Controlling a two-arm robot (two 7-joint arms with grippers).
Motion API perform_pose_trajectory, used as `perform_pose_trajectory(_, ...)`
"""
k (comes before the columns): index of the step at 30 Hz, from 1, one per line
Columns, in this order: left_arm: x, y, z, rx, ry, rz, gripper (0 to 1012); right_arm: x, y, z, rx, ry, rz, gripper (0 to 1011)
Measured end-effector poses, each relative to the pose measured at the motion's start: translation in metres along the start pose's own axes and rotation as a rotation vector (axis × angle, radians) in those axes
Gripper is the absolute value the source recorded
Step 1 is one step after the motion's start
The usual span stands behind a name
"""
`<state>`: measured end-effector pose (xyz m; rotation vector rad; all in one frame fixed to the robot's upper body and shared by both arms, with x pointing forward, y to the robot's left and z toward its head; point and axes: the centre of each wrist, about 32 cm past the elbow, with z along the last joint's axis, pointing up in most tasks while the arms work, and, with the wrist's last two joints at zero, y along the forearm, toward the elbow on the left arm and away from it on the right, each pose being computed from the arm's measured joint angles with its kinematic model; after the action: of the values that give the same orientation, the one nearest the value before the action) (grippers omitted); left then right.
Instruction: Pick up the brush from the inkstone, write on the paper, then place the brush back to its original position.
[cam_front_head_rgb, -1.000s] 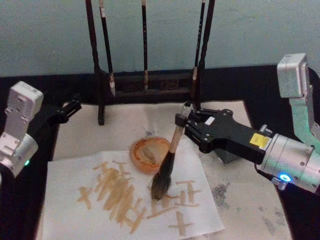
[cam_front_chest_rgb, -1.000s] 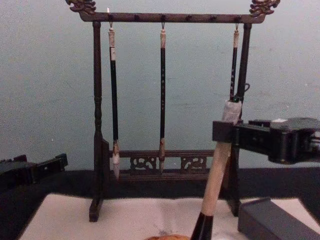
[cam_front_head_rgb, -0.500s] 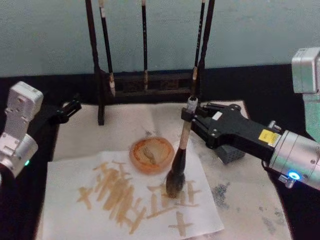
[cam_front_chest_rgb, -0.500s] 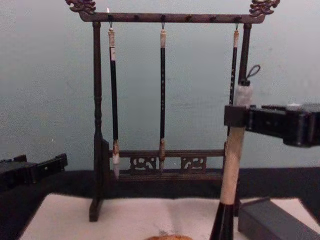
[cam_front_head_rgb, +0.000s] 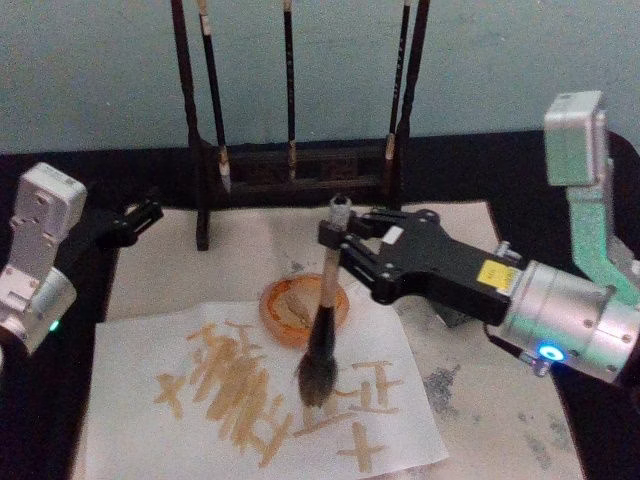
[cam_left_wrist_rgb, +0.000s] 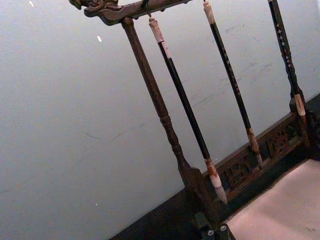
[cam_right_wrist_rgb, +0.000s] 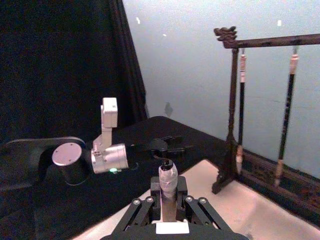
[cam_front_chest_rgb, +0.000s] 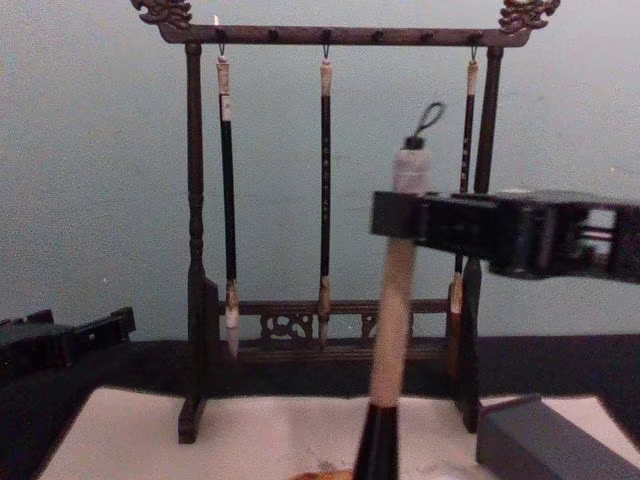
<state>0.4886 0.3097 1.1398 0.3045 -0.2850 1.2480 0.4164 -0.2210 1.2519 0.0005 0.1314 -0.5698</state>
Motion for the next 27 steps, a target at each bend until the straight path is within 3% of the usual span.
perform_pose_trajectory(13,0.0000,0.0000,0.0000,0.000,0.000,0.000,1002,-0.006,0.023,-0.012,-0.024,0.025,0.063,195)
perform_pose_trajectory(27,0.0000,0.0000,0.0000,0.000,0.000,0.000,1002,0.001,0.021,-0.019,-0.041,0.040,0.040,195)
